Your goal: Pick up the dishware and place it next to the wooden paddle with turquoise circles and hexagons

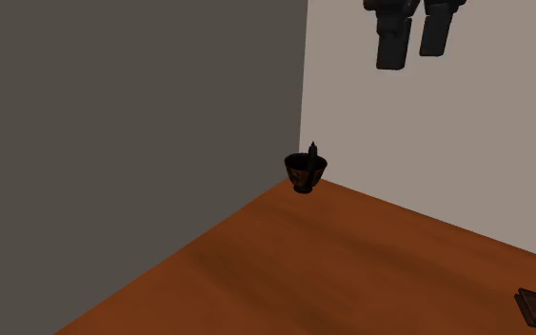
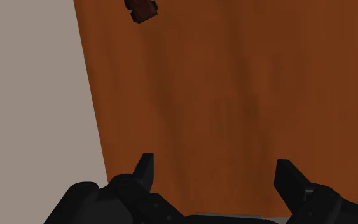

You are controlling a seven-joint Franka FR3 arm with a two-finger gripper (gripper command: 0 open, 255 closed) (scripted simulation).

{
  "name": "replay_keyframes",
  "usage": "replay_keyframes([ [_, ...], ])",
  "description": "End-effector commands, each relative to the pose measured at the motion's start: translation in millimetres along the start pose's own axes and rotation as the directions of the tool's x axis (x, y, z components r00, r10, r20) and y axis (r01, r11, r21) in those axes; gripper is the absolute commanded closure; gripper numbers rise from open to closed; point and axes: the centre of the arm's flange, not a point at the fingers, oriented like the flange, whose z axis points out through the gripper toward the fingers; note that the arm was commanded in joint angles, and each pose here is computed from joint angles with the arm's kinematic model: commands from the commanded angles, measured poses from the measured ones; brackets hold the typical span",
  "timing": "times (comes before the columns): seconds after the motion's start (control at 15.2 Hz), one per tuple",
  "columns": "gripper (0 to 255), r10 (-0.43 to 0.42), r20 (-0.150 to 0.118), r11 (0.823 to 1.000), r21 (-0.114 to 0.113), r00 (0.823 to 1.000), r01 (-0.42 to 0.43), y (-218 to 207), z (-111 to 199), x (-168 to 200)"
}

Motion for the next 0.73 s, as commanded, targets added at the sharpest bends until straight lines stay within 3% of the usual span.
replay_keyframes([
  [0.0, 0, 0.000, 0.000, 1.000, 0.000, 1.000, 0.000, 0, 0, 0],
  [0.66, 0, 0.061, 0.053, 0.998, -0.025, 0.997, -0.059, 38, 77, 108],
])
